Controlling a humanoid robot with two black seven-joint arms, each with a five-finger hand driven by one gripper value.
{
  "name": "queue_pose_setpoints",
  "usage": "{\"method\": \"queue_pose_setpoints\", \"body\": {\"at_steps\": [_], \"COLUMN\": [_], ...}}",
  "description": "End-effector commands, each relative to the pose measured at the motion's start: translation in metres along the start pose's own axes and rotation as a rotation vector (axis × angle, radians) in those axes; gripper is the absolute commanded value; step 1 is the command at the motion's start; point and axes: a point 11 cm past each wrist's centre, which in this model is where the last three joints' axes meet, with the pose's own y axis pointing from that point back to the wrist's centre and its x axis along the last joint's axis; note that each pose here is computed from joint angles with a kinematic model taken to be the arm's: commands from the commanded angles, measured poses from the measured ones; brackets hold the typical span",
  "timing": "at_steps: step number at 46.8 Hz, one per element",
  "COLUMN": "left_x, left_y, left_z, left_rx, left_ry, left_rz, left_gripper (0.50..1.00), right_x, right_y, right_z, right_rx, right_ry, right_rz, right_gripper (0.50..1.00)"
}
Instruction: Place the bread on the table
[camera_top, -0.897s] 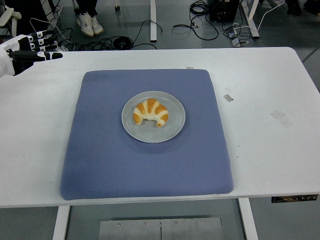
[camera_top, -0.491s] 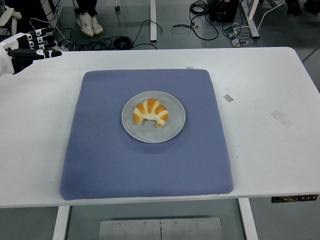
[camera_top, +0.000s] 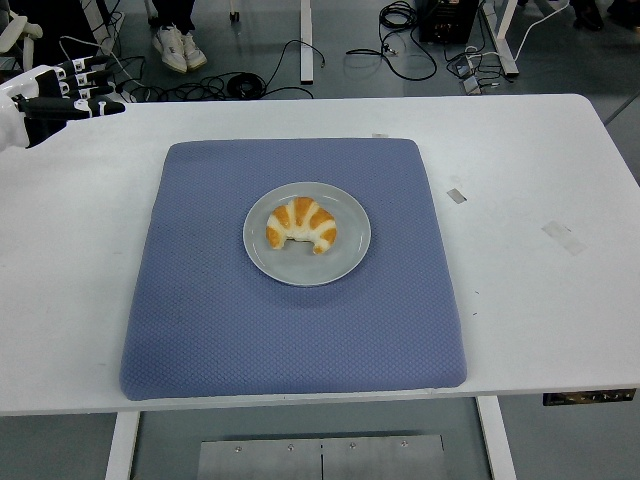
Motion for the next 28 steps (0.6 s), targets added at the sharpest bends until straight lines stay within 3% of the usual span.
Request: {"method": "queue_pose_setpoints", "body": {"at_steps": [1, 28], "left_x": [0.000, -0.006], "left_y": [0.000, -0.006], "left_z": [0.001, 0.020], "left_rx": [0.000, 0.003], "left_ry": [-0.005, -0.121], "left_rz": [-0.001, -0.022], "left_gripper": [0.981, 0.980], "right_x": [0.000, 0.000], "right_y": [0.000, 0.000], "right_z": [0.000, 0.000], "right_rx": [0.000, 0.000], "right_ry": [0.000, 0.000], "right_rz": [0.000, 0.000], "right_gripper": [1.000, 1.000]}}
